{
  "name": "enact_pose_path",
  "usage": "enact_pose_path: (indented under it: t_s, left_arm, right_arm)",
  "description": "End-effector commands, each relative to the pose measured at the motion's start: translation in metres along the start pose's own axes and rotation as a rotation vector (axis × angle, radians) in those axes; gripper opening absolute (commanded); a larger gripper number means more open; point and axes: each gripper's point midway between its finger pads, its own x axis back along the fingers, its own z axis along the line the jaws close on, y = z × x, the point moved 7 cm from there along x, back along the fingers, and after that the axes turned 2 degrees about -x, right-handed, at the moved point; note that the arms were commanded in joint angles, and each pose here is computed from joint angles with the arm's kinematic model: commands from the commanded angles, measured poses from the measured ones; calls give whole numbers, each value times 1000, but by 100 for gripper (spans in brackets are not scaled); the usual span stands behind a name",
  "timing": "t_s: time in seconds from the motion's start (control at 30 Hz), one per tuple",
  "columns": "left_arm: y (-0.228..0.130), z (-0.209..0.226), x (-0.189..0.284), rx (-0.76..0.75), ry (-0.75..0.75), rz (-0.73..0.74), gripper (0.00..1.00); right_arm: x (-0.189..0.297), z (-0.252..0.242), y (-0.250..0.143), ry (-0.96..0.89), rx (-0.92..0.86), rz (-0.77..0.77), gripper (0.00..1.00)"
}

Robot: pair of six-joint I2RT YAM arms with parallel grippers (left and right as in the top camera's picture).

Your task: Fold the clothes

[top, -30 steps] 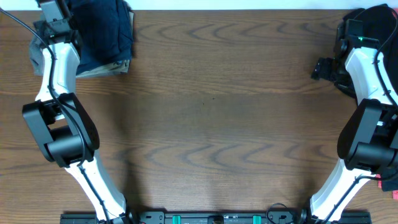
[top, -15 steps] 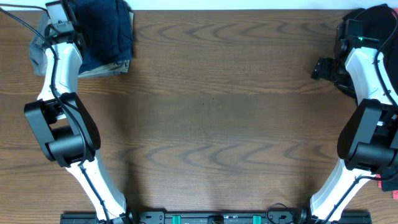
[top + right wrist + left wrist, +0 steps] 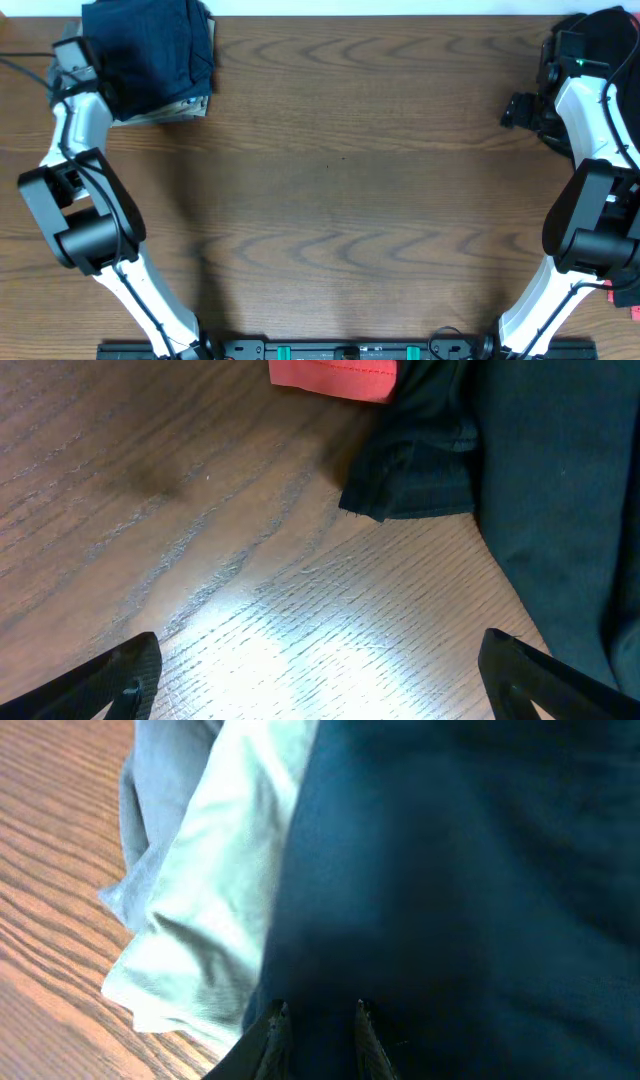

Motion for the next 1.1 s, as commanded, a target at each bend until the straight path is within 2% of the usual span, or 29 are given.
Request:
enact_pose_path:
  t_s: [0.0,0.13,0.27,0.5,0.6,0.8,0.97,1.07]
  left_arm:
    - [-10,4,-4,13,-31,41,24]
    - [-14,11,-1,21,-22,69,24]
    - [2,10,22,32,-28,17,6]
    - [58,-12,96,49,-90,-251,6]
    - [67,-25,103,48,-115,-310,6]
    - [53,-43,66,23,-127,-258,6]
    - [15,-49,9,4,-110,-116,6]
    - [-2,-48,-8,-2,-101,-46,6]
  right_arm:
    - [0,4,-1,-7,-7,-1,99]
    - [-1,3,-1,-7,-8,0,99]
    - [-1,3,-1,-7,-8,0,99]
    - [0,3,-1,-7,-7,-1,99]
    - [-1,3,-1,-7,-8,0,99]
    - [-1,3,-1,-7,-7,-1,99]
    - [0,4,-1,-7,-7,-1,99]
    - [-1,3,-1,-7,-8,0,99]
